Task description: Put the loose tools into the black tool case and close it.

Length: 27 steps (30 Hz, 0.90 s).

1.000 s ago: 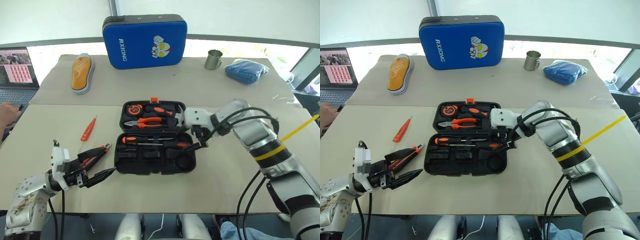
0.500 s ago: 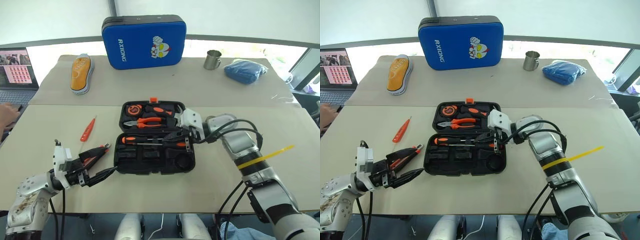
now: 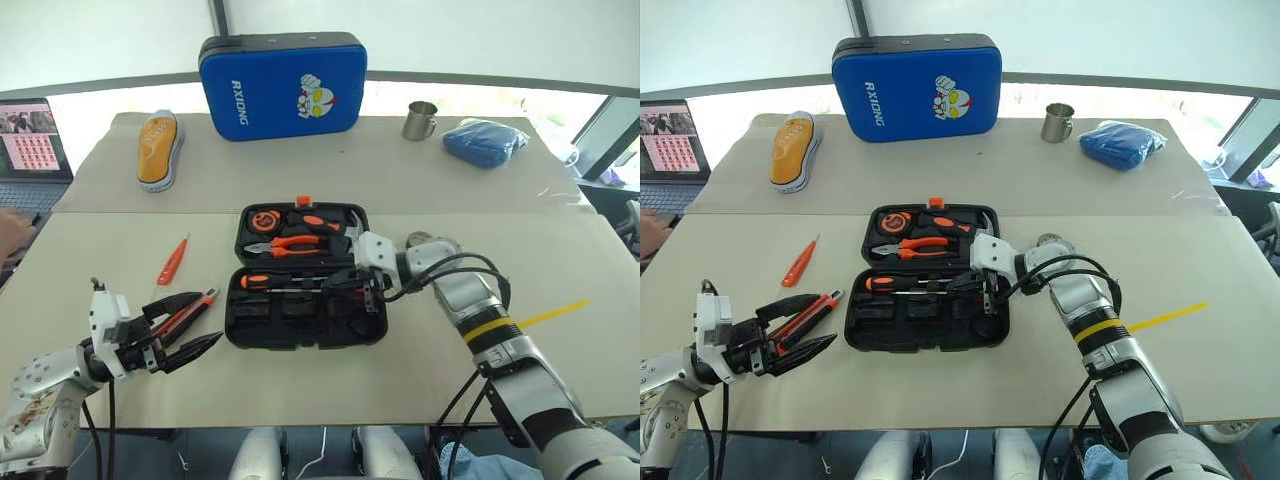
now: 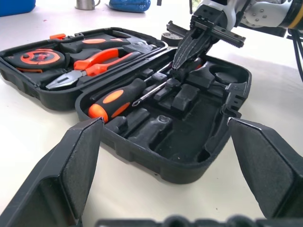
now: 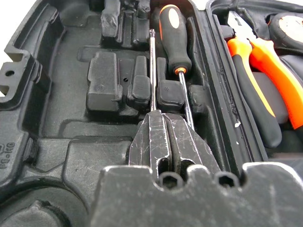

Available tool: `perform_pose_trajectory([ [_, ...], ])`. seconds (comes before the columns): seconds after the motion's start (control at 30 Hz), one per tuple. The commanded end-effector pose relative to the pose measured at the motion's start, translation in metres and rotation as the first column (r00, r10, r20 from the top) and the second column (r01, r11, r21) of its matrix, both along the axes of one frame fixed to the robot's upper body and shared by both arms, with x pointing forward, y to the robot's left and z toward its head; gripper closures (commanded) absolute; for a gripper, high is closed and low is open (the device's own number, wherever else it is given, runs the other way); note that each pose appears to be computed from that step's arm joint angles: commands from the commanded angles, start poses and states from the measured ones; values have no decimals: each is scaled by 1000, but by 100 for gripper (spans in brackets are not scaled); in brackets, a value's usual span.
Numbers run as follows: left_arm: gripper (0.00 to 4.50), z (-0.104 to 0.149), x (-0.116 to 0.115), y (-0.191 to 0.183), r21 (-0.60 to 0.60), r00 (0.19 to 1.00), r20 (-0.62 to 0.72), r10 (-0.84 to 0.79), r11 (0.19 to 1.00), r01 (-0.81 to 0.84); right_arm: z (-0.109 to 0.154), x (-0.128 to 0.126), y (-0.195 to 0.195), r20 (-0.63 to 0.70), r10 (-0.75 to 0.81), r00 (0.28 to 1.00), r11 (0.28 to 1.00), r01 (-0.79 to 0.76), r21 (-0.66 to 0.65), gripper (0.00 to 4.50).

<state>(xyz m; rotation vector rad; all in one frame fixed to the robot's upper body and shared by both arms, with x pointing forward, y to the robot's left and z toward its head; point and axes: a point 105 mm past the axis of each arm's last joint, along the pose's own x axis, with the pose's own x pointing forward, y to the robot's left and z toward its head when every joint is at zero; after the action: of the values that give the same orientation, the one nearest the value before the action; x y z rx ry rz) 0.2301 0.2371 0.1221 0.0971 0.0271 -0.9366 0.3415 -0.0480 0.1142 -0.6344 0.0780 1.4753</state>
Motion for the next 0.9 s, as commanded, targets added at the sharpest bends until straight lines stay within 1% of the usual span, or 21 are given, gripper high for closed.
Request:
perform_pose_trajectory([
  [0.03, 0, 8, -4, 24, 9, 994, 16, 111, 994, -111, 11, -3, 6, -18, -3, 1000, 992, 5, 130, 444],
  [0.1, 0, 7, -6, 38, 4, 984, 8, 178, 984, -178, 31, -8, 3, -31, 16, 999, 968, -7, 252, 444],
  [0.17, 0, 7, -12, 56, -19, 966, -9, 259, 966, -259, 43, -18, -8, -43, 44, 998, 945, -28, 326, 390],
  [0.23, 0, 4, -24, 78, -13, 938, -31, 346, 938, -346, 50, -28, -23, -37, 36, 999, 931, -21, 365, 342],
  [0.27, 0, 1, -30, 89, -1, 922, -51, 385, 923, -385, 52, -32, -30, -27, 21, 999, 922, -9, 386, 302],
  [0.33, 0, -6, -43, 109, 28, 882, -83, 463, 886, -462, 55, -38, -44, -18, -27, 999, 903, 32, 427, 240],
  [0.37, 0, -10, -49, 119, 43, 857, -94, 507, 862, -506, 56, -41, -51, -12, -57, 998, 892, 56, 448, 196],
  [0.43, 0, -20, -61, 144, 87, 776, -116, 620, 785, -614, 58, -49, -67, 18, -107, 994, 859, 83, 506, 137],
  [0.47, 0, -22, -66, 154, 99, 737, -113, 666, 746, -659, 60, -54, -75, 34, -124, 992, 827, 84, 556, 107],
  [0.5, 0, -24, -69, 162, 107, 701, -112, 704, 710, -696, 62, -59, -82, 49, -143, 988, 798, 86, 597, 64],
  [0.53, 0, -25, -73, 170, 108, 661, -112, 742, 670, -734, 59, -62, -93, 53, -203, 978, 769, 126, 626, 64],
  [0.6, 0, -23, -77, 176, 91, 621, -106, 777, 629, -772, 52, -65, -109, 27, -315, 949, 726, 223, 651, 64],
  [0.63, 0, -21, -75, 175, 73, 612, -107, 784, 620, -781, 51, -72, -113, -34, -295, 955, 705, 241, 667, 64],
  [0.67, 0, -19, -73, 173, 60, 614, -106, 782, 621, -781, 50, -75, -115, -34, -303, 952, 699, 246, 672, 41],
  [0.73, 0, -12, -61, 165, 20, 631, -111, 768, 636, -771, 46, -82, -119, -15, -333, 943, 696, 256, 671, 2],
  [0.8, 0, -5, -43, 154, 0, 653, -131, 746, 659, -752, 46, -85, -121, -3, -350, 937, 698, 263, 666, 2],
  [0.87, 0, -2, -32, 148, 3, 658, -160, 736, 667, -745, 50, -85, -121, 8, -364, 931, 690, 264, 674, 2],
  [0.9, 0, -4, -19, 144, 57, 644, -197, 739, 664, -745, 56, -84, -122, 19, -369, 929, 688, 259, 678, 2],
])
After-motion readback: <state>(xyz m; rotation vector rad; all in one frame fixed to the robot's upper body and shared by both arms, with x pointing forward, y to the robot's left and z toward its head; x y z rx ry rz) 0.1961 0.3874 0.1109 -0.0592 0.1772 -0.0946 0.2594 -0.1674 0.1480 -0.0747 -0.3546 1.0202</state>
